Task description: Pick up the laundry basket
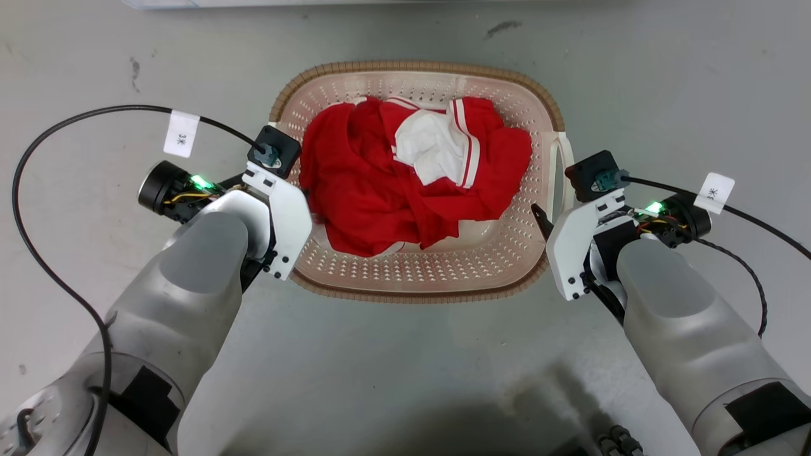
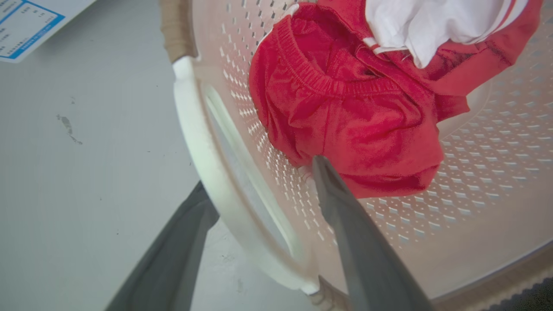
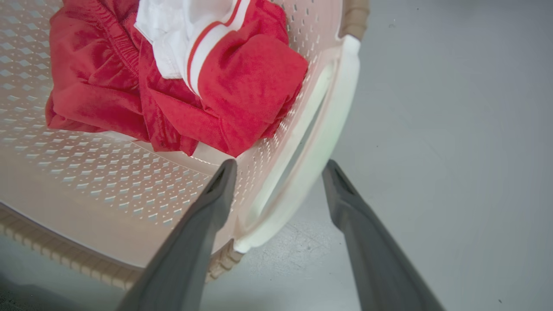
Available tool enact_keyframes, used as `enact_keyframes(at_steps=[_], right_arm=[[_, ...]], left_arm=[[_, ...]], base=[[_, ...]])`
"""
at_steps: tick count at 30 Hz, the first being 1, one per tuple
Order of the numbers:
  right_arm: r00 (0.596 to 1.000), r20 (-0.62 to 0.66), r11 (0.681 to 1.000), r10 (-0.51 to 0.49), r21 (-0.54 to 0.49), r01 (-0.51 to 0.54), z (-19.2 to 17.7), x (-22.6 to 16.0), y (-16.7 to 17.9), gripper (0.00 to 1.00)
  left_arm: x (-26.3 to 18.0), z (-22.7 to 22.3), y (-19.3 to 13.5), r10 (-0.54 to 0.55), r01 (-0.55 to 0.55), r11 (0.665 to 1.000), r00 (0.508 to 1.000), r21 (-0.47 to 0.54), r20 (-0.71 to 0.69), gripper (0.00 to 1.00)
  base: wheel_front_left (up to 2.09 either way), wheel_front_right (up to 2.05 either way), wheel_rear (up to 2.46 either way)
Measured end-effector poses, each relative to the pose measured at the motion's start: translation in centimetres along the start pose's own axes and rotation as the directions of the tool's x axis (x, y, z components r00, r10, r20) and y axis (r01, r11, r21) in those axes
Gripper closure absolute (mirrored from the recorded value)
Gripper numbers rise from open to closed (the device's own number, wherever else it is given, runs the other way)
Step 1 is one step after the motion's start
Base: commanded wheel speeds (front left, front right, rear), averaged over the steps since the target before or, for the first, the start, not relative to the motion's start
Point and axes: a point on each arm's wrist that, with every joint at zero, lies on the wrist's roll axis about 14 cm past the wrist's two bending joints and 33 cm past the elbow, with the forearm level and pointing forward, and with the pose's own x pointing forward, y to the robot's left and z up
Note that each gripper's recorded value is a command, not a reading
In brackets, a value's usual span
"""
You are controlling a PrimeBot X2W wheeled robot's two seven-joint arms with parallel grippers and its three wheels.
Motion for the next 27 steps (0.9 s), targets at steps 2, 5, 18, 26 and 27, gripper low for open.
enact_keyframes(at_steps=[2,5,18,26,27], right_arm=[[1.0,-0.005,1.0,0.004,0.002,-0.004,-0.2,0.3,0.1,0.0],[1.0,-0.013,1.0,0.011,0.003,-0.011,-0.4,0.8,0.2,0.0],[0.998,-0.044,0.999,0.037,0.008,-0.037,-1.4,2.3,0.8,0.0],[0.998,-0.054,0.999,0.037,0.018,-0.036,-1.7,2.3,0.7,1.0],[0.998,-0.051,0.999,0.036,0.018,-0.035,-1.6,2.3,0.7,1.0]], left_arm=[[0.3,-0.5,0.0,-0.004,0.004,1.0,1.0,0.007,-0.019,0.0],[0.8,-1.0,0.1,-0.006,0.006,1.0,0.999,0.009,-0.037,0.0],[2.3,-2.6,-0.1,-0.03,0.034,0.999,0.995,0.041,-0.096,0.0],[2.5,-3.1,-0.4,-0.038,0.042,0.999,0.992,0.029,-0.119,1.0],[2.5,-3.1,-0.5,-0.039,0.043,0.999,0.992,0.027,-0.118,1.0]], base=[[0.0,0.0,0.0],[0.0,0.0,0.0],[0.0,0.0,0.0],[0.0,0.0,0.0],[0.0,0.0,0.0]])
